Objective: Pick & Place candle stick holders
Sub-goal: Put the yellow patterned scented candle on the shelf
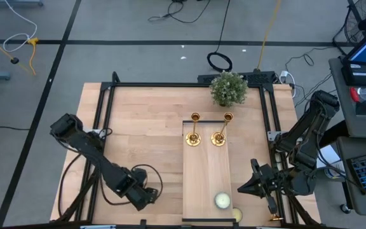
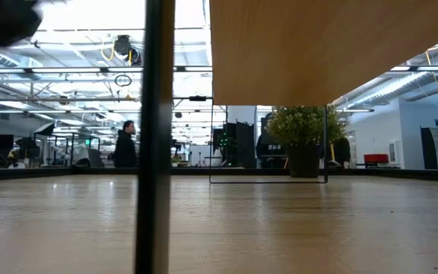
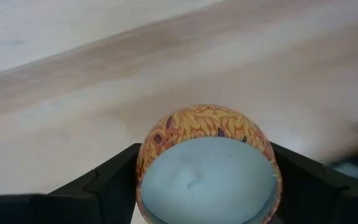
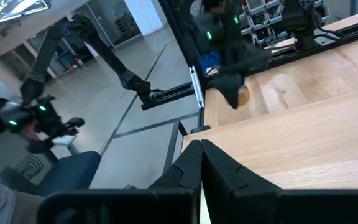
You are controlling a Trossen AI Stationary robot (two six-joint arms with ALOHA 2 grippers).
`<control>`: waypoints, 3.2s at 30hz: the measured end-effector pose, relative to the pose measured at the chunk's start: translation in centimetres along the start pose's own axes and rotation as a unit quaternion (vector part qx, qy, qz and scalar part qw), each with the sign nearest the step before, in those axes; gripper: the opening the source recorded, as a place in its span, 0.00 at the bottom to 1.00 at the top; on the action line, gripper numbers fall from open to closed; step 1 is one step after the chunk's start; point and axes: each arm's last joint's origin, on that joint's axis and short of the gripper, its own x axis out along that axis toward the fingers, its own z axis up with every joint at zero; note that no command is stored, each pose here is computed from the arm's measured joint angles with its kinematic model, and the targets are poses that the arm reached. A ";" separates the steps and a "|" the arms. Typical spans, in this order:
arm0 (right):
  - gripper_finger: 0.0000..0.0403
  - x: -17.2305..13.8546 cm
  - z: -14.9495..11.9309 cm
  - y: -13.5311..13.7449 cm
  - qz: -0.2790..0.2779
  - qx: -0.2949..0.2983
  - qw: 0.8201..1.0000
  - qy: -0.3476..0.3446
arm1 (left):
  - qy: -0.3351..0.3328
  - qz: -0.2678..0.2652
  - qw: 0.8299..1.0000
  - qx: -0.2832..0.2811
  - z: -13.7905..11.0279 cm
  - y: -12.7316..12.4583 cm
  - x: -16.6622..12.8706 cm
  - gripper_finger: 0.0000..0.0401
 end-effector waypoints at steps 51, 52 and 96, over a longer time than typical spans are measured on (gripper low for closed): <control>0.00 0.1 0.0 -0.2 -0.008 -0.014 1.000 0.002 | -0.125 -0.180 0.848 0.482 2.2 -19.5 -8.4 0.74; 0.00 0.1 0.0 -0.2 -0.008 -0.014 1.000 0.002 | -0.126 -0.176 0.849 0.482 2.3 -19.5 -8.3 0.74; 0.00 0.1 0.0 -0.2 -0.007 -0.018 1.000 0.003 | -0.097 -0.131 0.860 0.484 3.1 -19.5 -5.9 0.82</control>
